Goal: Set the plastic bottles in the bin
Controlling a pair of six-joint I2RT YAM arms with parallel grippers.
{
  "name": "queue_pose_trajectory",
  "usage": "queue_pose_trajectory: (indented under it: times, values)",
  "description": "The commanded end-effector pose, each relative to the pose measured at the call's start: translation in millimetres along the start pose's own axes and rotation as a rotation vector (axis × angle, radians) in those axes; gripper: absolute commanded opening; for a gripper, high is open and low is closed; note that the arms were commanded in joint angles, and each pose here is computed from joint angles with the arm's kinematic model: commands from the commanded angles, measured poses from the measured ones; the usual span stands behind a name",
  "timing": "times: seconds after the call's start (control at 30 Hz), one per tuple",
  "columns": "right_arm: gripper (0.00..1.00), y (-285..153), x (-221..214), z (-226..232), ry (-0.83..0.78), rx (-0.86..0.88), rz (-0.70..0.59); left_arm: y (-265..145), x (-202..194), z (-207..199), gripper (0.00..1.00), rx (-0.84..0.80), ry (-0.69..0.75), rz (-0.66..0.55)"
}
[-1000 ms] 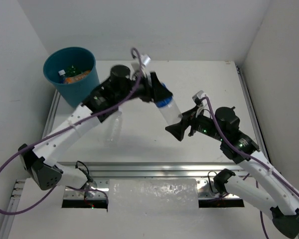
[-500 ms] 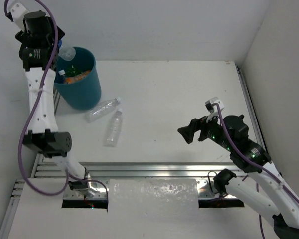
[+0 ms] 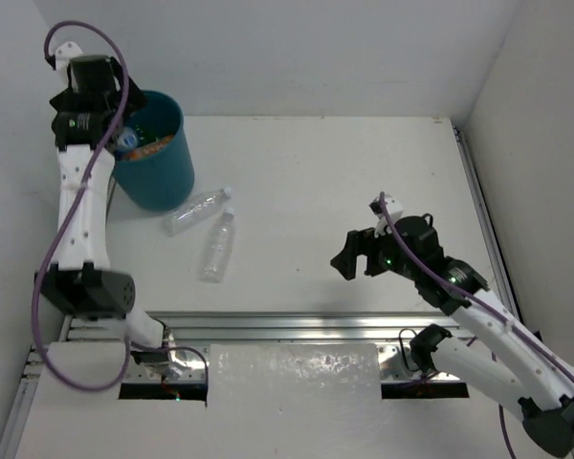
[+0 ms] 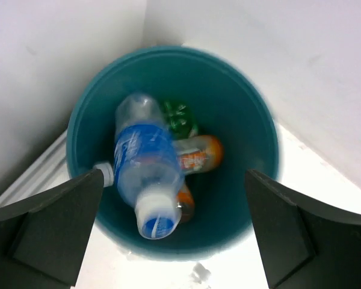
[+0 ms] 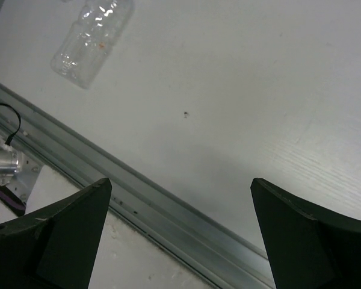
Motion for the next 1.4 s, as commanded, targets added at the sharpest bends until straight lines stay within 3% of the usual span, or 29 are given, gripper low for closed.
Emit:
queue_pose_trajectory:
  times: [0.0, 0.13, 0.23, 0.4, 0.63, 0.8, 1.17, 1.27, 1.33, 1.37]
  values:
    - [0.99, 34.4, 3.5, 13.1, 0.126, 0.056, 0.053, -92.8, -3.8, -9.1, 1.00, -0.211, 0.005, -0.124]
    - [0.99, 59.1, 7.1, 26.0, 0.148, 0.067, 0.093, -137.5, -53.5, -5.2, 1.00, -0.308, 0.061, -0.064]
    - [0.99, 66.7, 8.4, 33.7, 0.152, 0.082, 0.086, -135.9, -96.8, -1.0, 1.00, -0.325, 0.122, 0.029]
    - [0.99, 69.1, 2.8, 30.5, 0.162, 0.054, 0.081, -159.1, -159.8, -11.9, 1.00, -0.514, 0.206, 0.168]
    - [0.99, 61.2, 0.6, 25.9, 0.155, 0.041, 0.048, -138.3, -276.7, -29.8, 1.00, -0.381, 0.432, 0.378]
    - [0.99, 52.1, -6.6, 25.6, 0.145, 0.076, 0.052, -105.4, -314.6, -31.0, 1.00, -0.223, 0.441, 0.376]
    - [0.99, 35.9, -18.3, 15.6, 0.090, 0.067, 0.042, -58.5, -384.2, -38.8, 0.95, -0.118, 0.487, 0.478]
    - [0.99, 33.9, -18.5, 13.3, 0.081, 0.063, 0.022, -50.8, -400.0, -30.6, 0.88, -0.055, 0.523, 0.491]
    - [0.99, 33.3, -18.1, 12.9, 0.078, 0.062, 0.014, -50.3, -406.7, -29.7, 0.66, -0.065, 0.525, 0.512]
    - [0.99, 33.3, -18.4, 12.8, 0.074, 0.061, 0.015, -51.7, -407.5, -31.1, 0.32, -0.083, 0.521, 0.515]
Point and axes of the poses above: each gripper's point midway between its finger pads, its own y axis out along the fingers, its own z axis along the line the jaws close on, x = y × z, the point moved 7 cm from there along -y, back along the fingers, and after that the axes turned 6 degrees about y, right-handed, at the moved point
